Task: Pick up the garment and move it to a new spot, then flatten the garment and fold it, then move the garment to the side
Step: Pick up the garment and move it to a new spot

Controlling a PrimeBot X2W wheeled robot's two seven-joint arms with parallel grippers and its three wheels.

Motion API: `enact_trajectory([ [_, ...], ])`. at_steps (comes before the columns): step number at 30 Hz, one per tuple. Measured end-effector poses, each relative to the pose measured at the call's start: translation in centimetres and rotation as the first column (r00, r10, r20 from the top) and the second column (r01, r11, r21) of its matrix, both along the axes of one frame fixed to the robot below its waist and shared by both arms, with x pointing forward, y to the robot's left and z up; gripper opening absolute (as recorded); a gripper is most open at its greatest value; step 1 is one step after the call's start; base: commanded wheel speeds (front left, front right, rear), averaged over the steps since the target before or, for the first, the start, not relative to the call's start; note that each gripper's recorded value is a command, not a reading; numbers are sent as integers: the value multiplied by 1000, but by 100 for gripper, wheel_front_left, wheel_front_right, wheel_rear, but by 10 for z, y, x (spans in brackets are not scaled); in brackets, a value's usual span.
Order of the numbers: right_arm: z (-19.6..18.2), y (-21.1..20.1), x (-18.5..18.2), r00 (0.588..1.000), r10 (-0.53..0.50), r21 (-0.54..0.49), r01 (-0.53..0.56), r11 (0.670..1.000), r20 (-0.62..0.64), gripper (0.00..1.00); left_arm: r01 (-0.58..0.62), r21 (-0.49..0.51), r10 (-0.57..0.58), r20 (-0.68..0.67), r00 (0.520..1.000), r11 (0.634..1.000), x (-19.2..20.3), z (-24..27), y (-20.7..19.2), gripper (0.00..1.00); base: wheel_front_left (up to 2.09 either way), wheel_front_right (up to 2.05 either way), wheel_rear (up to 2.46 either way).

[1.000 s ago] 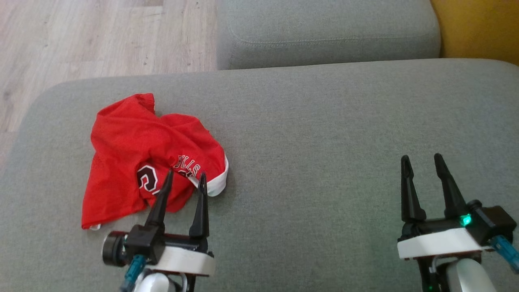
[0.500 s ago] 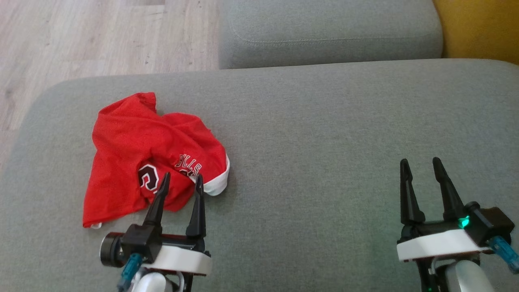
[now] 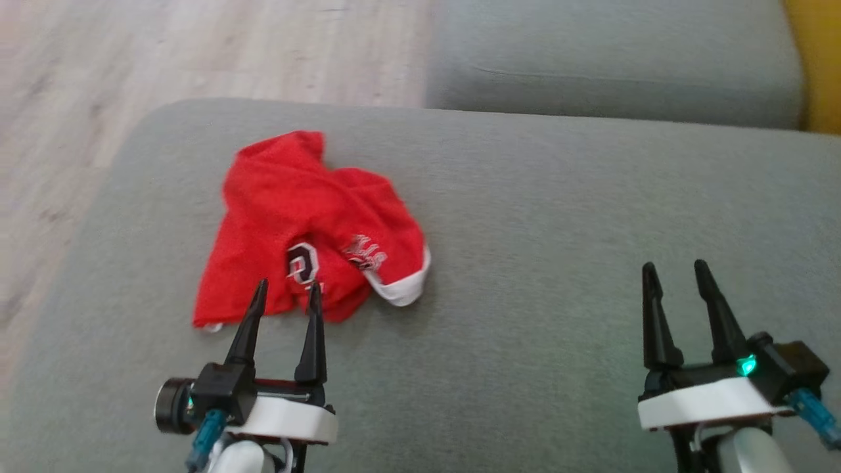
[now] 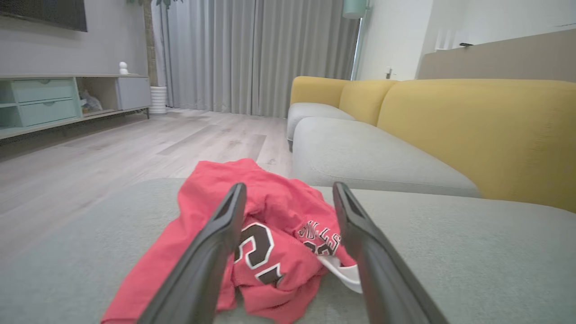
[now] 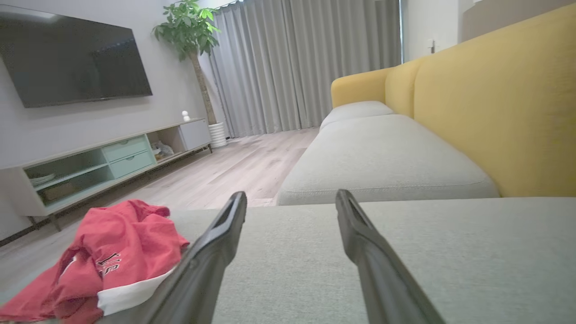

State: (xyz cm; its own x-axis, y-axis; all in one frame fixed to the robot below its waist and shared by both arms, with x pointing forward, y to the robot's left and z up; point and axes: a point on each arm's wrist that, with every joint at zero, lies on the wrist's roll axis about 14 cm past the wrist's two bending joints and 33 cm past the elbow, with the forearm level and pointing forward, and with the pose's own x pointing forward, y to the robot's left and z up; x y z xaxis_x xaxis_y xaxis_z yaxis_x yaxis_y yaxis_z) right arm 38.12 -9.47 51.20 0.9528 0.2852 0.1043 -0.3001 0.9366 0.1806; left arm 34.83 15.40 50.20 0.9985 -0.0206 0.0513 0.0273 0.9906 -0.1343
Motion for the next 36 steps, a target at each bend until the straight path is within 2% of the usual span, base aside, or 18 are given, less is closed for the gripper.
enact_trajectory([
  [7,1,47,1,990,139,7,-139,990,0,100,-128,14,128,10,992,992,-20,3,40,100,0,0,0],
  [12,3,83,-2,970,243,7,-243,970,5,100,-219,11,218,18,976,976,-37,5,67,100,0,0,0],
  [20,5,121,-9,936,352,19,-352,936,5,100,-321,10,321,16,947,947,-63,3,95,100,0,0,0],
  [29,4,127,-12,927,374,17,-374,927,3,100,-340,20,339,24,940,940,-66,5,103,100,0,0,0],
  [36,-8,118,-5,937,349,1,-349,937,-18,100,-253,54,252,18,967,966,-41,6,98,100,0,0,0],
])
